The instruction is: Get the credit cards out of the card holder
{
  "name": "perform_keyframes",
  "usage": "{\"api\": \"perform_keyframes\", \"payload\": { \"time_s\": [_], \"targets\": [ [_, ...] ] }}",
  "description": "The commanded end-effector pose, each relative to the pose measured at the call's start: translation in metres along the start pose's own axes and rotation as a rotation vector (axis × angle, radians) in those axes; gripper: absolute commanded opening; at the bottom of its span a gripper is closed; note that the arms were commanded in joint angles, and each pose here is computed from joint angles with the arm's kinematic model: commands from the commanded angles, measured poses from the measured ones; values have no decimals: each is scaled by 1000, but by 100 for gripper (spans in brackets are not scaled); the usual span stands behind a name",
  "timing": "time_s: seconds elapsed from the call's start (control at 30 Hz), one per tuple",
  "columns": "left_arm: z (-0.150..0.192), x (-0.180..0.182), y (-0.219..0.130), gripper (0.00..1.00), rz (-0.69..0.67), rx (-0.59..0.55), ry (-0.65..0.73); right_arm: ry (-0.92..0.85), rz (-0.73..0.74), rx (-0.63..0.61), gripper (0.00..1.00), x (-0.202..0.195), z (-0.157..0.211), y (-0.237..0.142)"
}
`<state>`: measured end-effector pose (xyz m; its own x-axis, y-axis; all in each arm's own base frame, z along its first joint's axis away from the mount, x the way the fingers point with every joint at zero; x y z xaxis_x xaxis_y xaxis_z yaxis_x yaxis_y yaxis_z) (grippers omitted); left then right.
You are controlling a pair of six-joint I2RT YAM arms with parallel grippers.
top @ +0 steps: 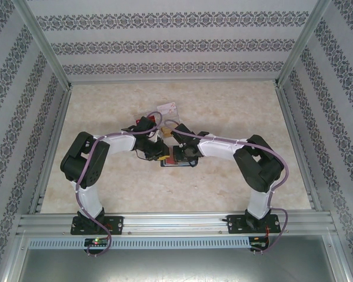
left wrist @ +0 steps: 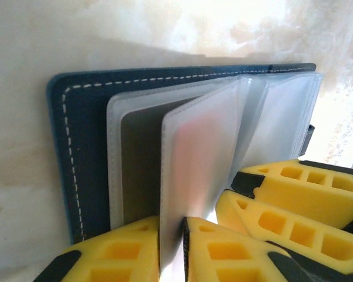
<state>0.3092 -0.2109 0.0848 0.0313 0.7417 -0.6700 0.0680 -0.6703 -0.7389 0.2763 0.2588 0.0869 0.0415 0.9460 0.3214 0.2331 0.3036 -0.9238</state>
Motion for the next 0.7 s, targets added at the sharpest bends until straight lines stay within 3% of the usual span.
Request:
{"api": "perform_keyframes", "payload": {
  "time_s": [0.0, 0.33, 0.43, 0.57, 0.67],
  "targets": [
    [-2, -8, -2, 12, -7, -10, 47, 27, -44, -29, 30, 0, -2, -17],
    [0, -14, -26, 9, -112, -28, 119, 75, -103, -198, 47, -11, -11, -65],
    [-2, -23, -26, 18, -49, -27, 112, 93, -108, -218, 48, -16, -11, -70],
    [-6, -40, -18, 39, 80, -30, 107, 114, -111, -237, 49, -22, -11, -75],
    [-8, -55, -11, 49, 160, -26, 114, 128, -112, -250, 48, -27, -10, -79]
  ]
}}
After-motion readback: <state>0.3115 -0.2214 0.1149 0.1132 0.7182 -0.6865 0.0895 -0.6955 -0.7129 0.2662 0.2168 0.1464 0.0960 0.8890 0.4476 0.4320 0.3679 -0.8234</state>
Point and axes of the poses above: each hand's point on the last joint's axis, 136 mm out from that joint toward the fingers, its own y axis out along the fingers, its own x axis along the line the jaws close on, z = x × y, the point moved 7 cm from there along -y, back along the fingers, and after that the axes turned 9 degrees about y, right-handed, at the moved point
